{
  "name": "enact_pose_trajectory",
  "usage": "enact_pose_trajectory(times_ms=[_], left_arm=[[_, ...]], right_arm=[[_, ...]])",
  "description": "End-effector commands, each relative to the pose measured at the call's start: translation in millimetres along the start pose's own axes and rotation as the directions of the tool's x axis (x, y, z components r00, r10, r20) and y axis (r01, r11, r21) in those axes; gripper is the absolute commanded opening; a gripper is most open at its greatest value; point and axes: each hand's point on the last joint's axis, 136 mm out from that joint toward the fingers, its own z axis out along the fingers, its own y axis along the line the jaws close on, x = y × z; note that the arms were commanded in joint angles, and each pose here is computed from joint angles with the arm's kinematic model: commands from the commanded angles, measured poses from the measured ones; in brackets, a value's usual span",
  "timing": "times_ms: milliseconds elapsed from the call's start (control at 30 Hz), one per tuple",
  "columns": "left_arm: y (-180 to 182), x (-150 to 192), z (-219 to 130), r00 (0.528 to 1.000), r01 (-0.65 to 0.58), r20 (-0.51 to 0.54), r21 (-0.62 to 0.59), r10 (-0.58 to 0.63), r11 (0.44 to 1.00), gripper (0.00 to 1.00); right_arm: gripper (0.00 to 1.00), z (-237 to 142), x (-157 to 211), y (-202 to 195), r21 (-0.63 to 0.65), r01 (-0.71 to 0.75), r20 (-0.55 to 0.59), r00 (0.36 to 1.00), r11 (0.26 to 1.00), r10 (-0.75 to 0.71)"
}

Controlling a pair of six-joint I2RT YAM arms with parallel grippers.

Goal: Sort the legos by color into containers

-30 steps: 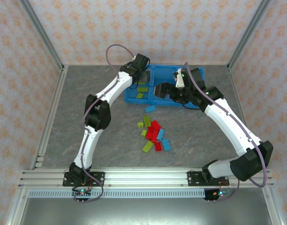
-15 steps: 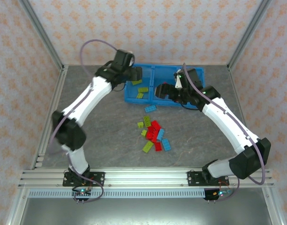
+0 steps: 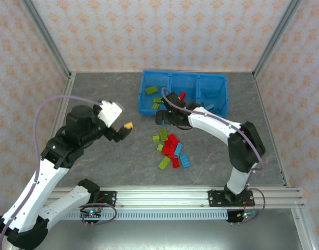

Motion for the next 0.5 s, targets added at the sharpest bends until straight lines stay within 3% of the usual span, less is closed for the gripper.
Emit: enact_pose_trajectory(times_ms=[0,133,467], left_arm=[[-23,37,10,0.983,-0.171,-0.054,0.09,0.176,0.981,1.0],[-42,53,24,0.985,-0.161,-0.027,0.168,0.168,0.972,1.0],[-52,85,54,0.997,-0.082,0.008,0.147,0.082,0.986,1.0]], right_arm=[[0.97,22,-16,2,0.024,-0.014,0.067,0.998,1.0,0.013],[0.97,47,-14,-7,0.082,-0.007,0.082,0.997,0.997,0.001],[0.92,74,-15,-8,0.131,0.084,0.091,0.991,0.988,-0.097]])
